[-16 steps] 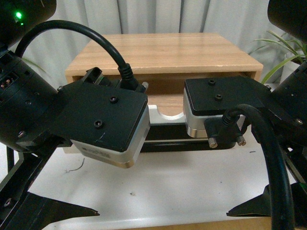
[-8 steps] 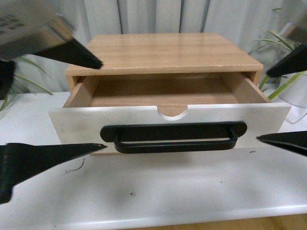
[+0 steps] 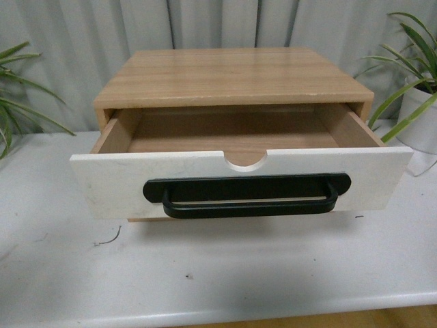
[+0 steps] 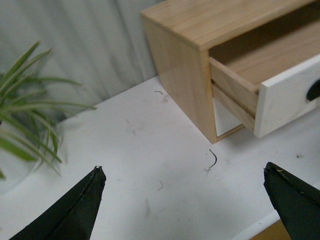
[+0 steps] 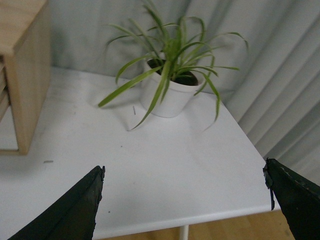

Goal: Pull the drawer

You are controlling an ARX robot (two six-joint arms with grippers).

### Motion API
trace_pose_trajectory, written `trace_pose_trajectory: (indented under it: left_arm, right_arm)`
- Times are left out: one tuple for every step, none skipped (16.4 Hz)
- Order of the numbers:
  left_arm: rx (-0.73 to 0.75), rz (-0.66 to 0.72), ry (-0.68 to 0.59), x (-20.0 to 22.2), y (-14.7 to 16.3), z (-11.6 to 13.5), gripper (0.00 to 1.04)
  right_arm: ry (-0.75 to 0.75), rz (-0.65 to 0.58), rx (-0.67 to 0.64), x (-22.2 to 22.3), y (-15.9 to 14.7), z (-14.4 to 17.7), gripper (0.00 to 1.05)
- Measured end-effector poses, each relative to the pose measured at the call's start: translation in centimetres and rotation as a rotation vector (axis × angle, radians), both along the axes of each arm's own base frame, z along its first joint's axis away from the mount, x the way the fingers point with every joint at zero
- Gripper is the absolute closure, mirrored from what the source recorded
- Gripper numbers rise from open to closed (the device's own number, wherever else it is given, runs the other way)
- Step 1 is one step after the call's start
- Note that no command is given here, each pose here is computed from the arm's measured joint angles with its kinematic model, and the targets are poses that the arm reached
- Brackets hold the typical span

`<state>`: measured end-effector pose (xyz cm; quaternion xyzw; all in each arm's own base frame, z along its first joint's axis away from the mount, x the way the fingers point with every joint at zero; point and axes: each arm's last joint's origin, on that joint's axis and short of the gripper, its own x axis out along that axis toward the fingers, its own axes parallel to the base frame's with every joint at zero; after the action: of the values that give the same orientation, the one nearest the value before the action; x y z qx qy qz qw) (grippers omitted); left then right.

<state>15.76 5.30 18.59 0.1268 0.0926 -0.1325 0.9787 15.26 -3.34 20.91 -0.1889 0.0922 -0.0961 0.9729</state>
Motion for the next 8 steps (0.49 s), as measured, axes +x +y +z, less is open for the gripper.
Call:
trace_pose_trajectory:
  left_arm:
    - [-0.122, 0.059, 0.041, -0.9, 0.9, -0.6, 0.07]
    - [-0.227, 0.122, 0.057, -1.5, 1.8, -1.0, 0.07]
    - [-0.283, 0.14, 0.063, -1.5, 1.9, -1.0, 0.07]
    - [-0.308, 0.137, 0.067, -1.5, 1.9, -1.0, 0.07]
    - [-0.284, 0.162, -0.008, -1.3, 1.7, -1.0, 0.11]
    - [-0.244, 0.226, -0.111, -1.7, 0.7, -1.5, 0.24]
    - [-0.236, 0.239, -0.167, -2.2, -0.2, -2.0, 0.35]
    - [-0.239, 0.25, -0.173, -2.4, -1.0, -2.2, 0.47]
  right_arm:
    - [-0.055, -0.06, 0.076, -1.1, -0.2, -0.3, 0.06]
    - [-0.105, -0.109, 0.17, -2.0, -0.1, -0.6, 0.06]
    - [-0.147, -0.117, 0.229, -2.1, -0.1, -0.4, 0.06]
    - [-0.144, -0.12, 0.257, -2.1, -0.1, -0.5, 0.06]
    - [-0.183, -0.063, 0.291, -2.0, -0.2, -0.5, 0.11]
    - [-0.201, 0.071, 0.328, -2.3, 0.1, -0.9, 0.24]
    - [-0.183, 0.169, 0.351, -2.6, 0.8, -1.5, 0.34]
    - [-0.179, 0.209, 0.361, -2.8, 1.4, -1.7, 0.47]
